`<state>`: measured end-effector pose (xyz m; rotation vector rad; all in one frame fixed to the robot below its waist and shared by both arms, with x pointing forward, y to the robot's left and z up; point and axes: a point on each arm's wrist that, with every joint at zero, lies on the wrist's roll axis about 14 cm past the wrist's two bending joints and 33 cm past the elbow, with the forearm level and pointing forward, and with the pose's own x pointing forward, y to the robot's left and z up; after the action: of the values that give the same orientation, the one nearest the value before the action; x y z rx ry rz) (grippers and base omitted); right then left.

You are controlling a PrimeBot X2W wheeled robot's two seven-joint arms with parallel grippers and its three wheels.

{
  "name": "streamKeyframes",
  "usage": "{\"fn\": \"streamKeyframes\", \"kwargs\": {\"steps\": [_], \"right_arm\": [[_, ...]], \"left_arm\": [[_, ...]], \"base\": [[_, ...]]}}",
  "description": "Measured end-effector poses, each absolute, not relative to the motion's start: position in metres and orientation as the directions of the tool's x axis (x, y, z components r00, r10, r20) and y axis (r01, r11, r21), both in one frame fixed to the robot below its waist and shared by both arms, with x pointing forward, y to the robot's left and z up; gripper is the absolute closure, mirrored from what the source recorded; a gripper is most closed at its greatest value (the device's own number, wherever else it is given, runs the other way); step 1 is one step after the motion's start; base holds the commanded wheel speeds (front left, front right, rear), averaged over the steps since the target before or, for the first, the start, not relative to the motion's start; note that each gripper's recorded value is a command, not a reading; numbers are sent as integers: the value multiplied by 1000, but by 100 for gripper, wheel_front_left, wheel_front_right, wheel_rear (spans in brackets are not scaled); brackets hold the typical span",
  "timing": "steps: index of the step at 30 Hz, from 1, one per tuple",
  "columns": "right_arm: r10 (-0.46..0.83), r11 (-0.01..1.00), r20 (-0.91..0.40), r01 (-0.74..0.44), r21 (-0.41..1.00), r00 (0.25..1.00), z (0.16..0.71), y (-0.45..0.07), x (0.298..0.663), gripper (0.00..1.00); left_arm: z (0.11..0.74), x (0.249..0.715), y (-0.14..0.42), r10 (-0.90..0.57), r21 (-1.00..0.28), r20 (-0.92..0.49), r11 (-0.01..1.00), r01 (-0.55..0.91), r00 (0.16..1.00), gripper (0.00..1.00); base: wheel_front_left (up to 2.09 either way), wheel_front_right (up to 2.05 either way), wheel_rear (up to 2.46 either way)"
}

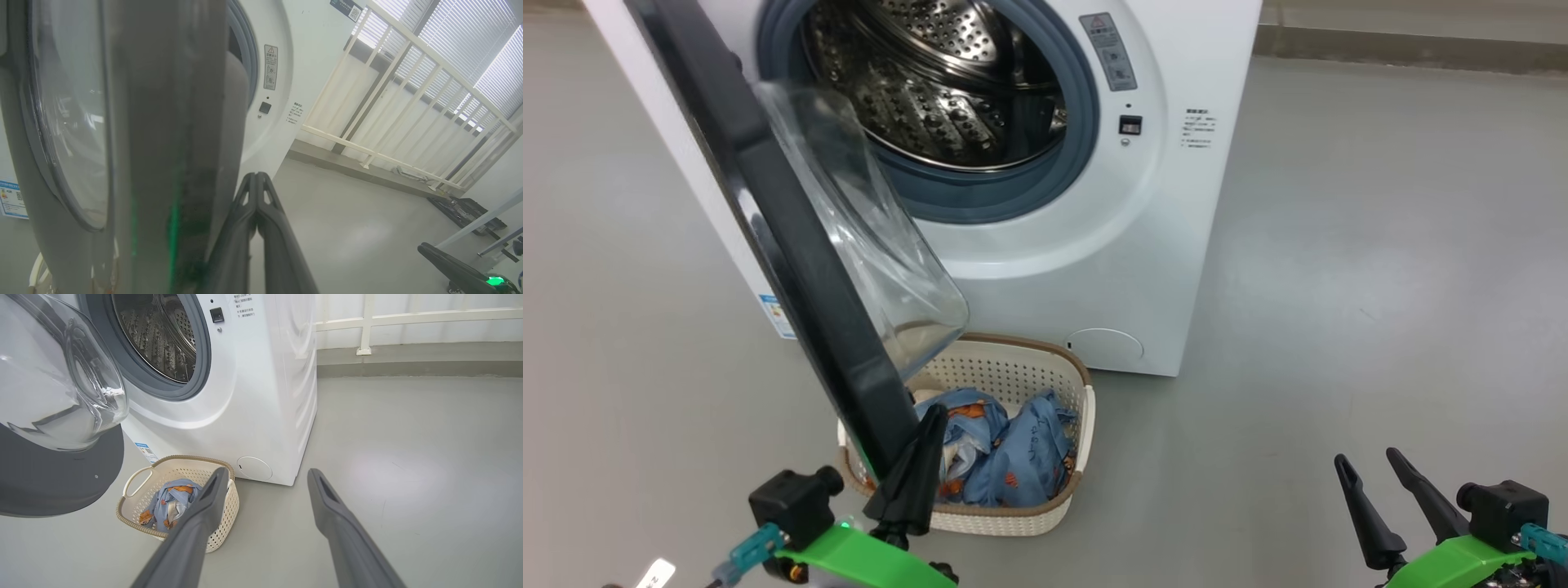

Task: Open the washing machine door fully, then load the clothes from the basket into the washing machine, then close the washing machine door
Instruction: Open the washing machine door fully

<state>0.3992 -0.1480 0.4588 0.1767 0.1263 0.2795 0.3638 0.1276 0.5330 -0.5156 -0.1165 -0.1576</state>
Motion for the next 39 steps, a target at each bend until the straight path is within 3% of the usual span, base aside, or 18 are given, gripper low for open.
{"fn": "streamKeyframes", "kwargs": {"steps": [12,39], "right_arm": [[337,929,-94,-315,192,937,460,-128,407,0],[378,914,-126,-349,207,917,445,-110,416,0]], "left_arm": [[529,346,160,-32,-464,132,881,90,991,100],[516,321,271,305,-382,27,883,-272,952,100]], "base": [[0,0,0],[0,0,0]]}}
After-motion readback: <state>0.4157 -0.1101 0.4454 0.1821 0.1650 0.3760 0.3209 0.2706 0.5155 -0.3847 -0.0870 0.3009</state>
